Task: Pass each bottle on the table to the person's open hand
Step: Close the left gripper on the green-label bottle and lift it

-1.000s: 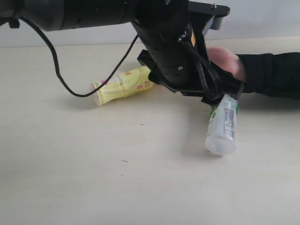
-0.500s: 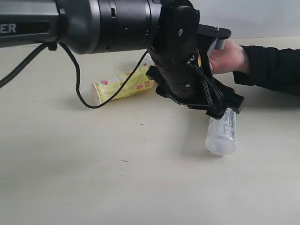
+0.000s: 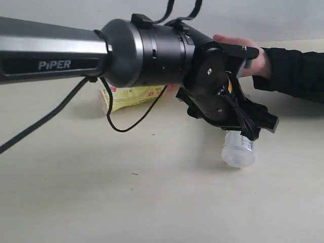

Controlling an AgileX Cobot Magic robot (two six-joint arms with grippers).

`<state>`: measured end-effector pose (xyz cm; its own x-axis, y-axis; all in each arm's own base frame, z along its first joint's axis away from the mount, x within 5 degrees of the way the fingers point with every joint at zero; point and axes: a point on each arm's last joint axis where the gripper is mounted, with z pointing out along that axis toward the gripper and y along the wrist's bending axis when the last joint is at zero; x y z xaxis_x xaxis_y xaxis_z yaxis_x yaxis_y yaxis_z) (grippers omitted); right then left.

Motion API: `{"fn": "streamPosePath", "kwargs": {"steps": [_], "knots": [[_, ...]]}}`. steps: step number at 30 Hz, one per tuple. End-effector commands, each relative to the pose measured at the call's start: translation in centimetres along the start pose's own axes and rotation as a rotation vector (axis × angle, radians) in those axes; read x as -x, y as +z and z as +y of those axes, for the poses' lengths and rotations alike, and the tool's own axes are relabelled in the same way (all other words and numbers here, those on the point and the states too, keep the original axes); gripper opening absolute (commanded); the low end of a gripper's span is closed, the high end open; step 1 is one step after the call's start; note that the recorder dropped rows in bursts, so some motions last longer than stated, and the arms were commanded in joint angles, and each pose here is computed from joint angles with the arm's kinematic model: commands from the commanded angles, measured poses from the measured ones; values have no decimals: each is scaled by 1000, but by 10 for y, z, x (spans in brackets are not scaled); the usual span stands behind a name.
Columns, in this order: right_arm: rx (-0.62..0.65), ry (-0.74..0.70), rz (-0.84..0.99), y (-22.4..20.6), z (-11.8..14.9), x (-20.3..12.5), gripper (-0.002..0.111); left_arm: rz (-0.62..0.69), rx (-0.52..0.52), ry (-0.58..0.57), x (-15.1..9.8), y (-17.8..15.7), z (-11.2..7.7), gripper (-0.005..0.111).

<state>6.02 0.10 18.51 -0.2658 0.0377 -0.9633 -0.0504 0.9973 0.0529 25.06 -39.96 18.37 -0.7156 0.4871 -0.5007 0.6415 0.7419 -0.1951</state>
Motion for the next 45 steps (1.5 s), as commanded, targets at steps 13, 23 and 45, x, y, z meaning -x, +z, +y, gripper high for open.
{"fn": "streamPosePath", "kwargs": {"steps": [13,23,45], "knots": [[-1,-2,-4,1,0,-1,0,-47,49,103,15,39,-16,76],[-1,-2,-4,1,0,-1,0,-15,94,106,3,71,-8,76],[-1,-2,-4,1,0,-1,0,79,144,145,0,57,-5,0]]}}
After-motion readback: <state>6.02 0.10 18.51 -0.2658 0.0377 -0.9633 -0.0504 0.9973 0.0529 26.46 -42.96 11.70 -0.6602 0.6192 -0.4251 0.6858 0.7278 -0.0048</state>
